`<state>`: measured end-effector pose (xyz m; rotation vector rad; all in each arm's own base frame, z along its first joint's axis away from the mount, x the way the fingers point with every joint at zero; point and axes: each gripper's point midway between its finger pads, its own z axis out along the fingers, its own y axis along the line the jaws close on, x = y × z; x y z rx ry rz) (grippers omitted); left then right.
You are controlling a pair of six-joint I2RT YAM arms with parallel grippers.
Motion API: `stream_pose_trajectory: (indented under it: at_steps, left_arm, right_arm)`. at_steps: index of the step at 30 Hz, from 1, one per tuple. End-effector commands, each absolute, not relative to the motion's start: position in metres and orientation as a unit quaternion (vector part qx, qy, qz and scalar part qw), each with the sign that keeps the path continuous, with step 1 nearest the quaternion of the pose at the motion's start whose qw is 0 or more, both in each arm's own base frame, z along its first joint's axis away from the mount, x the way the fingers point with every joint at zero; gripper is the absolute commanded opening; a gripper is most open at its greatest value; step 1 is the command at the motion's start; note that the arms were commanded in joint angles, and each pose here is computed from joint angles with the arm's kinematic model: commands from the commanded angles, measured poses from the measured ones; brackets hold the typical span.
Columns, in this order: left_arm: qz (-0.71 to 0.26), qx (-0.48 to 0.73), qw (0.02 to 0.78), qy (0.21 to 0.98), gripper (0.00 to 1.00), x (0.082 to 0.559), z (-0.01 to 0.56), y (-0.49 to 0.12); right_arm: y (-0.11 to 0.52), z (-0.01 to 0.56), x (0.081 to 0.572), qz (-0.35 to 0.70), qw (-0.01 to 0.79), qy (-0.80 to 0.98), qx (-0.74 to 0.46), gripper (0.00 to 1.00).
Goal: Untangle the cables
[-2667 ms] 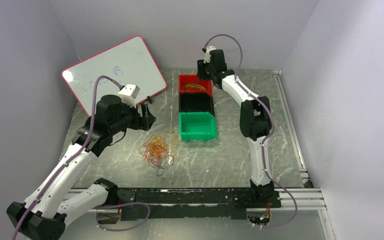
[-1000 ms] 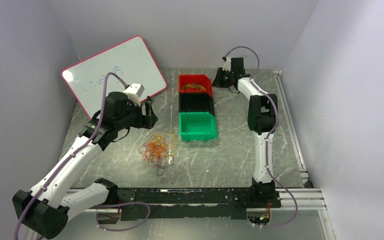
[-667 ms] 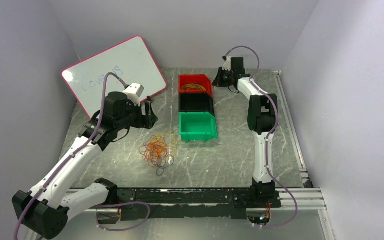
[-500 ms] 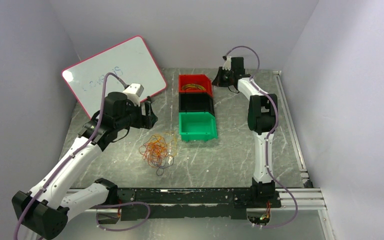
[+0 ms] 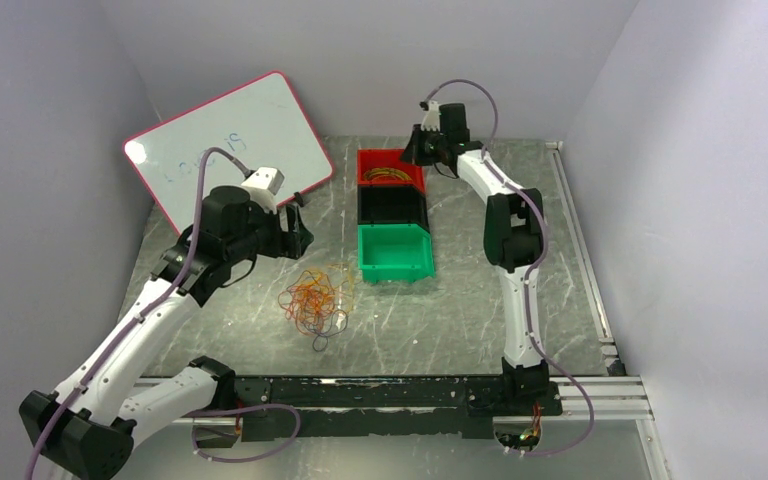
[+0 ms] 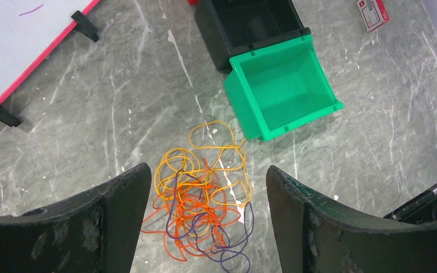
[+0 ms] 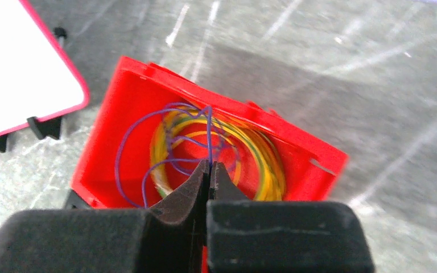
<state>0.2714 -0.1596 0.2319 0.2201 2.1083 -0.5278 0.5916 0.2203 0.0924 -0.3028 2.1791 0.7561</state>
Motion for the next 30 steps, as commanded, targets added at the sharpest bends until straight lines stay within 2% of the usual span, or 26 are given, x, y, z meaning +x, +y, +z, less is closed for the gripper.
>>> stream_pose_trajectory:
  at_steps: [1, 15, 25, 27, 30]
  left_arm:
    - [-0.21, 0.079, 0.467, 0.855, 0.79, 0.268, 0.235, -0.154]
    - [-0.209, 0.076, 0.465, 0.857, 0.78, 0.265, 0.234, -0.152]
    - [-0.209, 0.079, 0.465, 0.857, 0.78, 0.267, 0.234, -0.154]
    - [-0.208, 0.079, 0.465, 0.857, 0.78, 0.267, 0.234, -0.153]
    - [-0.207, 0.078, 0.464, 0.858, 0.78, 0.267, 0.234, -0.153]
  right_arm:
    - [0.244, 0.092, 0.59, 0.302, 0.393, 0.857, -0.144, 0.0]
    - [0.248, 0.039, 0.587, 0.217, 0.357, 0.896, -0.151, 0.0]
    - [0.244, 0.043, 0.592, 0.192, 0.368, 0.897, -0.151, 0.0]
    - [0.245, 0.05, 0.594, 0.197, 0.377, 0.892, -0.153, 0.05]
    - [0.248, 0.064, 0.596, 0.206, 0.39, 0.884, -0.154, 0.17]
